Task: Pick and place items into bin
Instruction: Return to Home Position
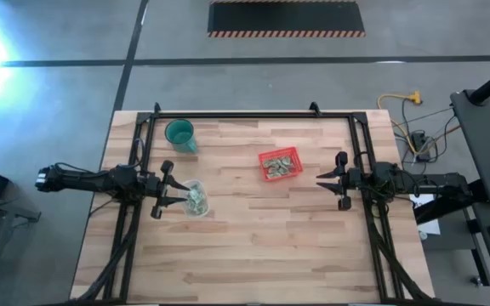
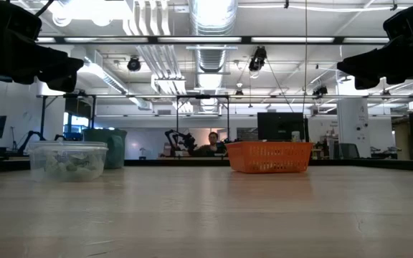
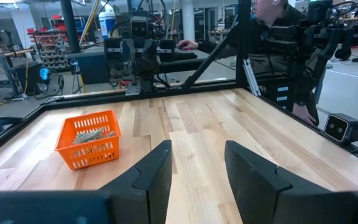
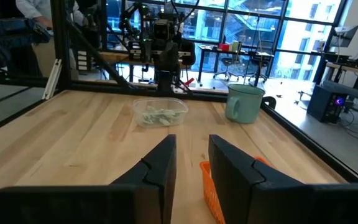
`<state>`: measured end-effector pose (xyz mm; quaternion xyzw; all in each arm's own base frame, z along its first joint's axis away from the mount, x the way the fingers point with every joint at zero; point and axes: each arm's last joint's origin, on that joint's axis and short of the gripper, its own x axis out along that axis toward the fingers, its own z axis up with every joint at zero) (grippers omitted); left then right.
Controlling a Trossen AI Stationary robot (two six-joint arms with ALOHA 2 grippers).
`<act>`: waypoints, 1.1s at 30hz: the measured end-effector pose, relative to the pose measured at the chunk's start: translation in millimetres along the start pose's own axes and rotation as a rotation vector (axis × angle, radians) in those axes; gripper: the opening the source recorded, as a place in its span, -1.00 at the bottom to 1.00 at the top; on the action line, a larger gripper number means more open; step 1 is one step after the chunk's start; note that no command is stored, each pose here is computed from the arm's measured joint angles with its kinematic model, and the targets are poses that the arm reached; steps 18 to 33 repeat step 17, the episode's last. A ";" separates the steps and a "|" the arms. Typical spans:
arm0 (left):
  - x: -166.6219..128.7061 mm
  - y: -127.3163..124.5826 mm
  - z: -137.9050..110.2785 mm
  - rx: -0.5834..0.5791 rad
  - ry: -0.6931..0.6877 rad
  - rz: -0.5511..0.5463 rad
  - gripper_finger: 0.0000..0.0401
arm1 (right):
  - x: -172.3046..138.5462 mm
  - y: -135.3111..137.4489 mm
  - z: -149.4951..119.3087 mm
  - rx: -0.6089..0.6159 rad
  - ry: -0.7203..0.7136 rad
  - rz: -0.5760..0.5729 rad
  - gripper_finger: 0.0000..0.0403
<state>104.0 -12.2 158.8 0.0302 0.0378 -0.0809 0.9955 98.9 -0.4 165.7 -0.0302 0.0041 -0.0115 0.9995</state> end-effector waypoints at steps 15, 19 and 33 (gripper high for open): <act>0.0 0.0 0.0 0.000 0.000 0.000 -0.34 | 0.0 0.0 0.0 -0.001 0.000 0.000 -0.65; 0.0 0.0 0.0 0.000 0.000 0.000 -0.34 | 0.0 0.0 0.0 -0.001 0.000 0.000 -0.66; 0.0 0.0 0.0 0.000 0.000 0.000 -0.34 | 0.0 0.0 0.0 -0.001 0.000 0.000 -0.66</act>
